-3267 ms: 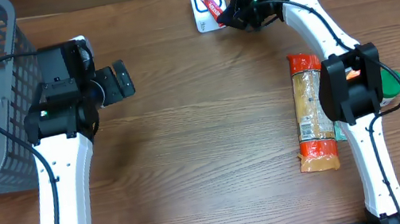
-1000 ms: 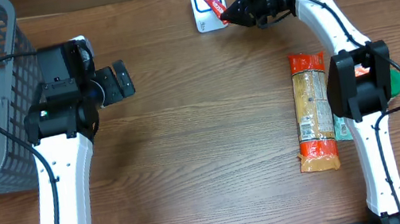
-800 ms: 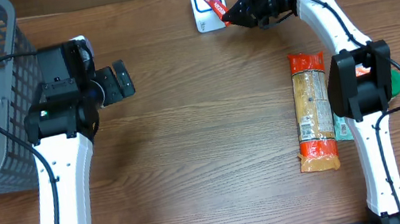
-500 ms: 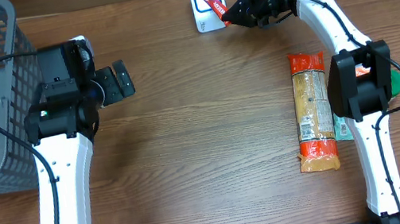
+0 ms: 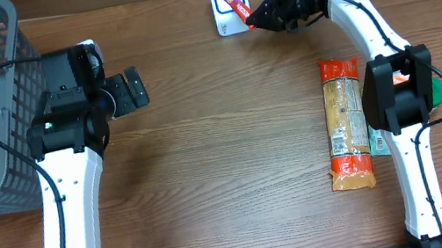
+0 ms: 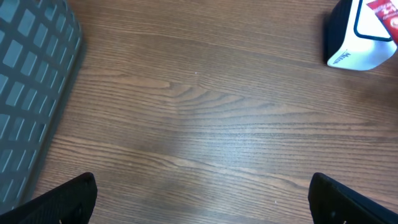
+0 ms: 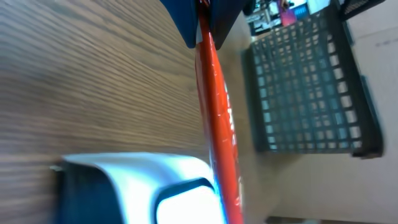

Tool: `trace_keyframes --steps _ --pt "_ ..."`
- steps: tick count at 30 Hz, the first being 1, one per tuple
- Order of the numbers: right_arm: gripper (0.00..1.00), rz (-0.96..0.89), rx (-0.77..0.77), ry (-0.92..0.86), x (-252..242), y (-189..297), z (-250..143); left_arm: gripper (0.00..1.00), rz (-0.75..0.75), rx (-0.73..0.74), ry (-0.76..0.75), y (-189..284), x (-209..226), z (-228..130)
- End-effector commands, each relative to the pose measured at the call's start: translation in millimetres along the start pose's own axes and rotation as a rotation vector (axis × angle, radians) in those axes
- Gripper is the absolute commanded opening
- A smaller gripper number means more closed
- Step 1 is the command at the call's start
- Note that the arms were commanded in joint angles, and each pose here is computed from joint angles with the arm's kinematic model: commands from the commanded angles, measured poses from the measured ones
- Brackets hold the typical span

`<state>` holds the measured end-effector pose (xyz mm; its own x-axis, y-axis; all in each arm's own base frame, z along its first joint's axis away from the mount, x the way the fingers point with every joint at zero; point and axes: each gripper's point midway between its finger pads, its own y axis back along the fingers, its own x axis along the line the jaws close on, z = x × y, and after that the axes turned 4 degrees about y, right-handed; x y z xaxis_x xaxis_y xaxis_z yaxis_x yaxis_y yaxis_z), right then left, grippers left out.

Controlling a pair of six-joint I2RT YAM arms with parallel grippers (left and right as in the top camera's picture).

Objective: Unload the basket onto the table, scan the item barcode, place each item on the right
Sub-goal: 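Hold the red sachet in front of the scanner window, then carry the red sachet right and lower it beside the spaghetti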

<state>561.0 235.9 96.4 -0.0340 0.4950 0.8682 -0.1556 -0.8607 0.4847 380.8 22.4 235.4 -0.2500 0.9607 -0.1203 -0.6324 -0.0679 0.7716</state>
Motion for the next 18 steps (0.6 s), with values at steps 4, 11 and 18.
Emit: trace_keyframes --steps 4,11,18 --pt "0.04 -0.208 -0.139 0.197 82 93 -9 1.0 0.012 -0.003 -0.013 -1 1 2" --pt "0.04 -0.412 -0.055 0.218 95 159 -73 1.0 0.011 -0.002 -0.013 -1 1 2" --pt "0.04 -0.579 0.055 0.152 75 188 -116 1.0 0.012 -0.002 -0.013 -1 1 2"
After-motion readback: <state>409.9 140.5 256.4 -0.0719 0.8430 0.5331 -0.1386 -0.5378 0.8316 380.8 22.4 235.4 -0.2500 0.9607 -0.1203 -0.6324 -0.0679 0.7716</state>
